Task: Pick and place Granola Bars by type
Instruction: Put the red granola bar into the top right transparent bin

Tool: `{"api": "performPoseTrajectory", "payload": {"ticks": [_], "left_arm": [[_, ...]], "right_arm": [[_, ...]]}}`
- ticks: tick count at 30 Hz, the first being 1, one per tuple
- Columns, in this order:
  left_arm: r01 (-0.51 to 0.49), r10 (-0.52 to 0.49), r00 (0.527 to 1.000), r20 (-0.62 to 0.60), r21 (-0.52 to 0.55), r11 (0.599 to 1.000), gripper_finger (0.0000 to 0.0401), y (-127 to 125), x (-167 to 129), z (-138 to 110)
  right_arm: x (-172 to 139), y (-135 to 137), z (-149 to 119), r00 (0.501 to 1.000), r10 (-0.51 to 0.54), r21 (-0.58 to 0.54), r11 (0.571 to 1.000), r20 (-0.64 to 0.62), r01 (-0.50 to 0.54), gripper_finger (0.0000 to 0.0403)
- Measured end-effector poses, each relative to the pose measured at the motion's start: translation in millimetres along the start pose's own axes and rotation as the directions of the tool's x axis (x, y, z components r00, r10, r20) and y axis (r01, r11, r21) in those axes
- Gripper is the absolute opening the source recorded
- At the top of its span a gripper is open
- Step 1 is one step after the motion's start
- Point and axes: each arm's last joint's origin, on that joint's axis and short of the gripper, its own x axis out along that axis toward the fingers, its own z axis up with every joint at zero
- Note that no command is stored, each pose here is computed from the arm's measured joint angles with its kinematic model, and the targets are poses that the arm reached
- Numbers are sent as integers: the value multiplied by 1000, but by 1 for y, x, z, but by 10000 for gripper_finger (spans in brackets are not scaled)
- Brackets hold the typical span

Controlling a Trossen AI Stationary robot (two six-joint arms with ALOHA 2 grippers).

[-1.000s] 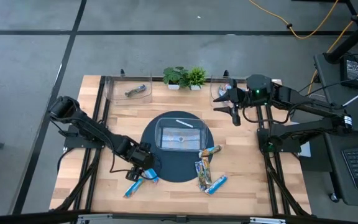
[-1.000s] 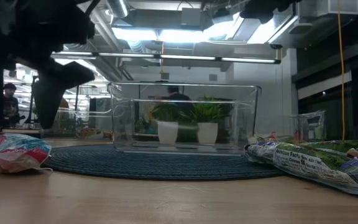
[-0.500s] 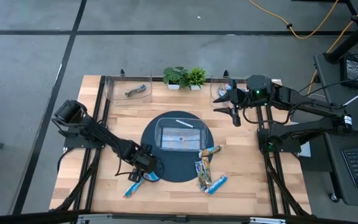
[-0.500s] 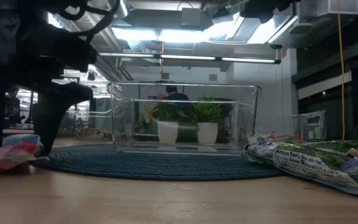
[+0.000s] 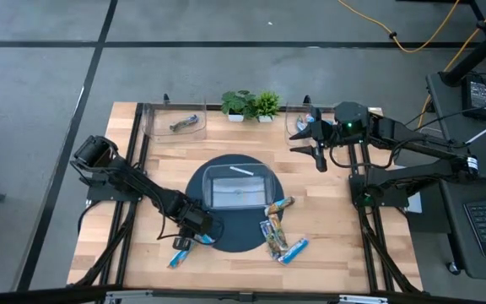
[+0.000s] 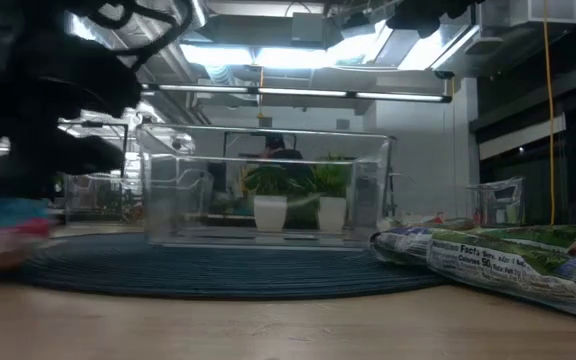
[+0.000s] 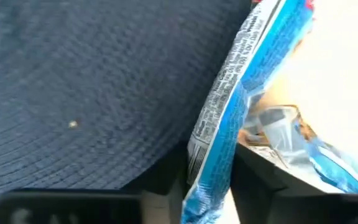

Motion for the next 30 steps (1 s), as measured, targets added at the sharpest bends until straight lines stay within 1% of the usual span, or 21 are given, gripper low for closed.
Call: {"api": "performPoseTrajectory", "payload": {"ticks": [4,7,9,12,16,19,24,28,30], "left_arm": [[33,-33,999,0,17,999,44,-9,-16,-2],[34,-35,999,19,20,999,22,-14,-34,-3],[29,-30,998,57,18,999,18,-16,-49,-2],[-18,19,990,142,-9,1000,22,-17,-74,0],[-92,105,954,282,-57,994,23,-14,-110,4],[-152,188,906,379,-123,981,18,-7,-133,7],[-231,323,802,502,-238,943,18,4,-167,7],[-278,417,694,587,-315,907,19,11,-190,10],[-294,436,655,617,-324,899,18,13,-197,12]], "right_arm": [[0,0,0,1000,0,-2,1000,-1,0,162],[0,0,0,1000,0,-3,1000,-1,0,162],[0,0,0,1000,0,-3,1000,-4,0,162],[0,0,-1,1000,1,-2,1000,-9,-1,162],[0,0,-1,1000,-5,-2,1000,-11,5,162],[0,0,-1,1000,-14,-1,1000,-13,14,162],[0,0,-1,1000,-17,0,1000,-13,17,162],[0,0,-1,1000,-17,0,1000,-13,17,162],[0,0,-1,1000,-17,1,1000,-13,17,162]]}}
